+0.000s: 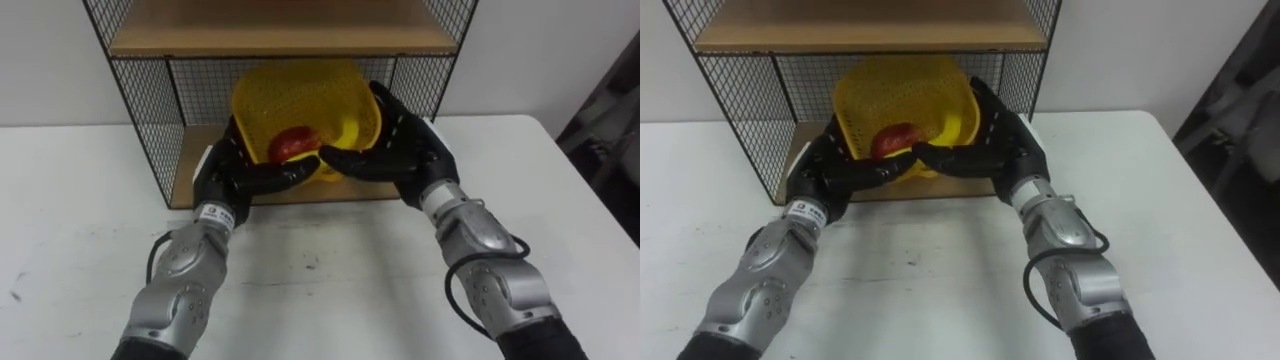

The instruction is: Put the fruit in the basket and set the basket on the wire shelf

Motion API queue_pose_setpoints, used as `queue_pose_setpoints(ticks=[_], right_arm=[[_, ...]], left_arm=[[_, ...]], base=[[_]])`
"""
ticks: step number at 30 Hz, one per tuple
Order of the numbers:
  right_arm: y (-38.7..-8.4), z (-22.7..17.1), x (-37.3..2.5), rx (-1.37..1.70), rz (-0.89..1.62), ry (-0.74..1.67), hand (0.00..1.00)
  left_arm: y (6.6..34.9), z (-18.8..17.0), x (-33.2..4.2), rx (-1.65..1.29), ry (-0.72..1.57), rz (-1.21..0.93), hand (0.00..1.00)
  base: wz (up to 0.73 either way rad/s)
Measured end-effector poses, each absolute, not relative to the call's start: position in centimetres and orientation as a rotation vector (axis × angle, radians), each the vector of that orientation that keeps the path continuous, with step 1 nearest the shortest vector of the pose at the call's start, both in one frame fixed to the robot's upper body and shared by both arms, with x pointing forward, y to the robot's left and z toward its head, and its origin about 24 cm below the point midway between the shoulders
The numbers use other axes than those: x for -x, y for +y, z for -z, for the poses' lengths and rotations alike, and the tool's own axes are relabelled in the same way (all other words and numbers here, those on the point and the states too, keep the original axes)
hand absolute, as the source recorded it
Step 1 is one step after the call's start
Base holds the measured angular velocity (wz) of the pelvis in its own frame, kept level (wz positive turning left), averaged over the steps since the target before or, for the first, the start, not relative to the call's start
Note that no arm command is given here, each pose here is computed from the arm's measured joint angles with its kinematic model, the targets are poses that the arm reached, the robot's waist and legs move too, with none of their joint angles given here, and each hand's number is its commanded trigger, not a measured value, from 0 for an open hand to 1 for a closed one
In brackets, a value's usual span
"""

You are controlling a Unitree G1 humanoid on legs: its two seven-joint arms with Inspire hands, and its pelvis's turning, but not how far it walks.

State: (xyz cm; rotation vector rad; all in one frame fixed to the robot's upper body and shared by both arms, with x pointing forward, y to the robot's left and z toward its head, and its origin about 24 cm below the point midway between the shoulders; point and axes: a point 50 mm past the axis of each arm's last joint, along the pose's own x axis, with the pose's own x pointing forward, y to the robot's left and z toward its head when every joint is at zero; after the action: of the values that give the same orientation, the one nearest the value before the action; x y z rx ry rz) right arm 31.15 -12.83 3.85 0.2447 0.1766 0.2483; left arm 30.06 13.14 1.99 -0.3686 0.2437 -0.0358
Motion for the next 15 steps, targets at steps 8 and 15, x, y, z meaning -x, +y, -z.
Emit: queue_pose_setpoints(ticks=[8, 15], right_arm=[[-12.8, -3.4, -32.8, -0.279, -0.223, 0.259, 0.00], [-13.3, -1.8, -33.1, -0.284, -0.183, 0.346, 0.00]], left_arm=[[13.4, -1.6, -31.4, 0.358, 0.325, 0.021, 0.00], [13.3, -1.2, -32.5, 0.338, 0.378, 0.018, 0.00]], base=[[0.03], [0.02]])
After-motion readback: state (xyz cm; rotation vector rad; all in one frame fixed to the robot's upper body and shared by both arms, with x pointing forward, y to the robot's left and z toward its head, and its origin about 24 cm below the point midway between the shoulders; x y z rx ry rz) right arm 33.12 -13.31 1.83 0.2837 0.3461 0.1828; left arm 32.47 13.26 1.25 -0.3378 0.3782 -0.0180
